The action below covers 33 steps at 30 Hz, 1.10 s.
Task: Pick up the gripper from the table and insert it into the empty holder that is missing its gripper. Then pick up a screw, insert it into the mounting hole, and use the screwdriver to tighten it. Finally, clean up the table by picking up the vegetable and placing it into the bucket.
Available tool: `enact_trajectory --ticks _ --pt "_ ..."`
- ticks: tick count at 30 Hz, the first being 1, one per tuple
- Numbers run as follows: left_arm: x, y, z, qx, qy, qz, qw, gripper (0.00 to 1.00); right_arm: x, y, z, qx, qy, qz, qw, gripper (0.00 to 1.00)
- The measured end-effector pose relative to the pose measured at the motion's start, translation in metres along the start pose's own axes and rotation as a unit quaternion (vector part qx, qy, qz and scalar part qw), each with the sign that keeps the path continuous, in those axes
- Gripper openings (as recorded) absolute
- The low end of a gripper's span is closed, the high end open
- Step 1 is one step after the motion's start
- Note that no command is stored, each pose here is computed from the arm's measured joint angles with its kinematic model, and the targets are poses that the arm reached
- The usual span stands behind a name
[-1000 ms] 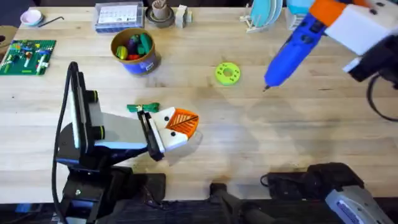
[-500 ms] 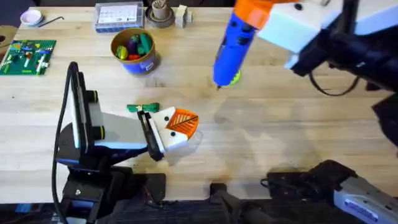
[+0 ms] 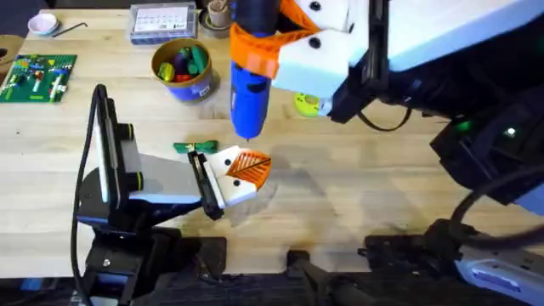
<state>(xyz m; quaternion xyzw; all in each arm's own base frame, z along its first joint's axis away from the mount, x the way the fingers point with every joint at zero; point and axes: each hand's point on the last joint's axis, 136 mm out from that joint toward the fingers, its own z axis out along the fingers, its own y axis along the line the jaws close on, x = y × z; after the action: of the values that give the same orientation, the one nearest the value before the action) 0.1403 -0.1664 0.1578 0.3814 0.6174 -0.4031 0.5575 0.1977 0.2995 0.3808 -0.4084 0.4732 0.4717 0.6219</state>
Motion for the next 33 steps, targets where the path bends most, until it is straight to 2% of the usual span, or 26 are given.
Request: enact_trajectory --ticks 11,21,33 --pt "0.0 0.0 0.0 0.0 0.0 0.0 1.0 0.004 0.0 0.03 0.012 -0.044 -0.01 -0.035 0.998 0.023" --pt "0.0 0.0 0.0 0.0 0.0 0.0 1.0 0.004 0.016 0.034 0.024 -0.056 -0.001 -0.027 0.998 0.023" --pt "0.0 0.0 0.0 0.0 0.0 0.0 1.0 0.004 0.015 0.039 0.027 -0.064 -0.009 -0.03 0.997 0.023"
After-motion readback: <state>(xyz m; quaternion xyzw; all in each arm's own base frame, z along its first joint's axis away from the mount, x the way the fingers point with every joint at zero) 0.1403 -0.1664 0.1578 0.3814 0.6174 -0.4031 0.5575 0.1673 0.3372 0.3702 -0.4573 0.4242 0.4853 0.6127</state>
